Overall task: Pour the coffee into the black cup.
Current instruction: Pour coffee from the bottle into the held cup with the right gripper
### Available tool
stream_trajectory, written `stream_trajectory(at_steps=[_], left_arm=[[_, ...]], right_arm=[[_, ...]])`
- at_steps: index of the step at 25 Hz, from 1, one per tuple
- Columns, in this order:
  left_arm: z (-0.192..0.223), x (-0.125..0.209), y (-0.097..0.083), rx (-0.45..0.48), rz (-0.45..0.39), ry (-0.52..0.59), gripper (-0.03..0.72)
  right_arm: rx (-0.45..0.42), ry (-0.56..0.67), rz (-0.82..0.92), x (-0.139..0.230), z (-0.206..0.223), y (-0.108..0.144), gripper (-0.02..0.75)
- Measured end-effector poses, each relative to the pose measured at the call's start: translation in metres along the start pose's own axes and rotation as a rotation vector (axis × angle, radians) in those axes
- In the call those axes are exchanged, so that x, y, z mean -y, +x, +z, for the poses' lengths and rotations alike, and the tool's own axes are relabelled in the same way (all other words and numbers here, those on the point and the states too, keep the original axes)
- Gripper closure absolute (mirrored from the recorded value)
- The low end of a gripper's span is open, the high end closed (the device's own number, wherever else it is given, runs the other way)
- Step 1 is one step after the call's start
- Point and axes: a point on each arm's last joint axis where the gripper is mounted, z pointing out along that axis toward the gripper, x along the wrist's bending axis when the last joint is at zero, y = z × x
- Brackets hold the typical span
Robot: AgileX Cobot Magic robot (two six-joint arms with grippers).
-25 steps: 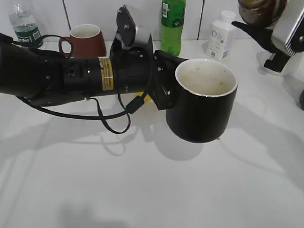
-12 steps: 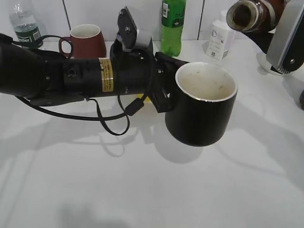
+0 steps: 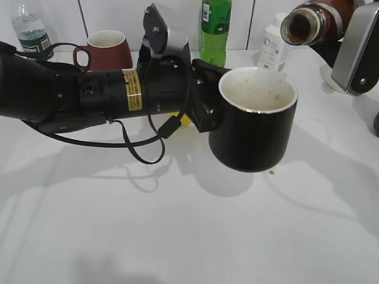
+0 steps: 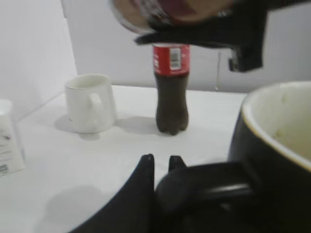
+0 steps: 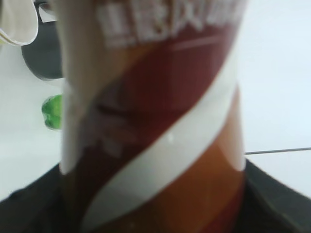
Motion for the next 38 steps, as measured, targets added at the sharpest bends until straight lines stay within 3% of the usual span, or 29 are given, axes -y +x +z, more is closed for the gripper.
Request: stream_trajectory(at_steps=[11,38], left_arm=[[0.0067,-0.0029,-0.0087,0.009,-0.020,-0.021,0.633],[0.0067,-0.0028,-0.0090,0.012,-0.017,-0.020,0.633]], right_arm=[[0.000,0.000,-0.024,0.0000,0.0000,0.0000,0.209],[0.000,0.000,-0.100,0.0000,0.0000,0.0000,0.209]])
